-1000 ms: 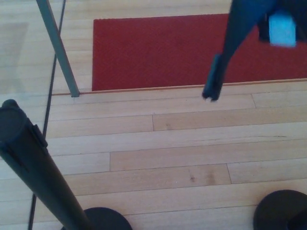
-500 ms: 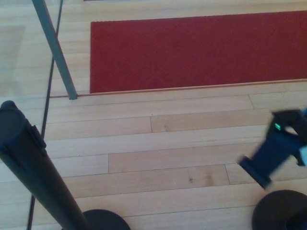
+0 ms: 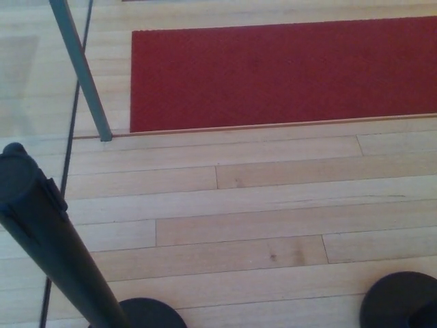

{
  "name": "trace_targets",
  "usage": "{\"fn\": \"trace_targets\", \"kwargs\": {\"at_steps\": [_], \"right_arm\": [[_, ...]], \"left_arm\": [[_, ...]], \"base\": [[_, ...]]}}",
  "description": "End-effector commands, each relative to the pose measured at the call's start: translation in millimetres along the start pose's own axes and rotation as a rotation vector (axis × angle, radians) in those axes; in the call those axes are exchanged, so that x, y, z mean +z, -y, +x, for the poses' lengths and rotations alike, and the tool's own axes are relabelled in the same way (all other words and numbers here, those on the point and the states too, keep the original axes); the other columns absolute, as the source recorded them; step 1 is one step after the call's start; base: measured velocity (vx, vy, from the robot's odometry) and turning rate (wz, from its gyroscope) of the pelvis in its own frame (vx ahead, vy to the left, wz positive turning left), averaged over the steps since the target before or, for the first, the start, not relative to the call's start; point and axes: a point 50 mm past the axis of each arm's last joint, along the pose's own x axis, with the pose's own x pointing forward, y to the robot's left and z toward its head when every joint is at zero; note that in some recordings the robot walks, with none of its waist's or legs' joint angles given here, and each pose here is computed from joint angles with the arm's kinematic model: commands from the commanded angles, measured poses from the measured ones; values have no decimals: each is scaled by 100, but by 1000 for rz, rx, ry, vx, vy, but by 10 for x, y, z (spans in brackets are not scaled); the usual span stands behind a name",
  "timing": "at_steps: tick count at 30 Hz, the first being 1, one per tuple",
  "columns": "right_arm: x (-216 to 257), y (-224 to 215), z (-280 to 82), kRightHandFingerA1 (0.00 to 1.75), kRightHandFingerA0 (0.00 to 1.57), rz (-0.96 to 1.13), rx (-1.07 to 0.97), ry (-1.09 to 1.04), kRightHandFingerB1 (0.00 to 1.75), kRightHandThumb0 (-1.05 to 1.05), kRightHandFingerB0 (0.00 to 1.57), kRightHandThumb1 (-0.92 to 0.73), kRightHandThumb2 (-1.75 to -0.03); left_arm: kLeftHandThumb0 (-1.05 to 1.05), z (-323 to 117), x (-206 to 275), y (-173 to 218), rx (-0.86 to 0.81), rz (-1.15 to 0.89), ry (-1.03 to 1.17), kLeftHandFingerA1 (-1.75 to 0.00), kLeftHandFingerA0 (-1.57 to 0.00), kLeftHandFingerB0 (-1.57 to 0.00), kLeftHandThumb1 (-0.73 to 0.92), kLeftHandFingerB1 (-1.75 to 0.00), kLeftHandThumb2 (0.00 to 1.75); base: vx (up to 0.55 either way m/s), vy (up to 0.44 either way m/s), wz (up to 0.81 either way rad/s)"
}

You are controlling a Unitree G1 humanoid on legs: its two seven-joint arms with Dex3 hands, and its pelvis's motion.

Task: The robot walks towards a pair of stanchion kept in front of it and uses the right hand to grab on the strap of the right stanchion that is being connected to the left stanchion. After removing it from the stanchion on the left, it releases the strap and lets it retract back to the stanchion on the right.

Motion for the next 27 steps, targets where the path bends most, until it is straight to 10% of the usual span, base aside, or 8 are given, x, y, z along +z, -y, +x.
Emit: {"fn": "trace_targets", "kwargs": {"at_steps": [1,10,11,14,24,25,27], "right_arm": [[-438,326,6,121,74,-150,-121,-49,71,-27,70,-70,-67],[-463,395,30,135,62,-165,-176,-14,49,-30,49,-68,-66],[-404,413,15,9,0,-235,-184,35,24,-69,3,-32,-70],[-260,419,-25,11,0,-411,-199,130,0,-88,0,-53,-88],[-51,436,-112,14,0,-601,-258,191,0,-82,0,-49,-92],[-2,451,-142,0,0,-614,-266,205,0,-103,0,-45,-58],[62,470,-183,0,0,-630,-275,223,0,-103,0,-45,-58]], "left_arm": [[-10,0,26,-16,8,7,30,-107,-154,-132,7,-116,175],[-32,-13,-7,-34,14,7,25,-112,-149,-126,7,-119,175],[-31,-15,-16,-42,14,4,22,-110,-150,-127,-12,-115,175],[-34,-15,-18,-43,11,2,19,-111,-150,-126,8,-118,175],[-27,-6,-1,-37,18,9,16,-110,-150,-126,9,-118,175],[-41,-13,-21,-48,16,7,13,-106,-155,-125,1,-117,173],[-41,-23,-46,-62,14,5,10,-106,-155,-125,1,-117,173]], "base": [[0,0,0],[0,0,0],[0,0,0],[0,0,0],[0,0,0],[0,0,0],[0,0,0]]}}
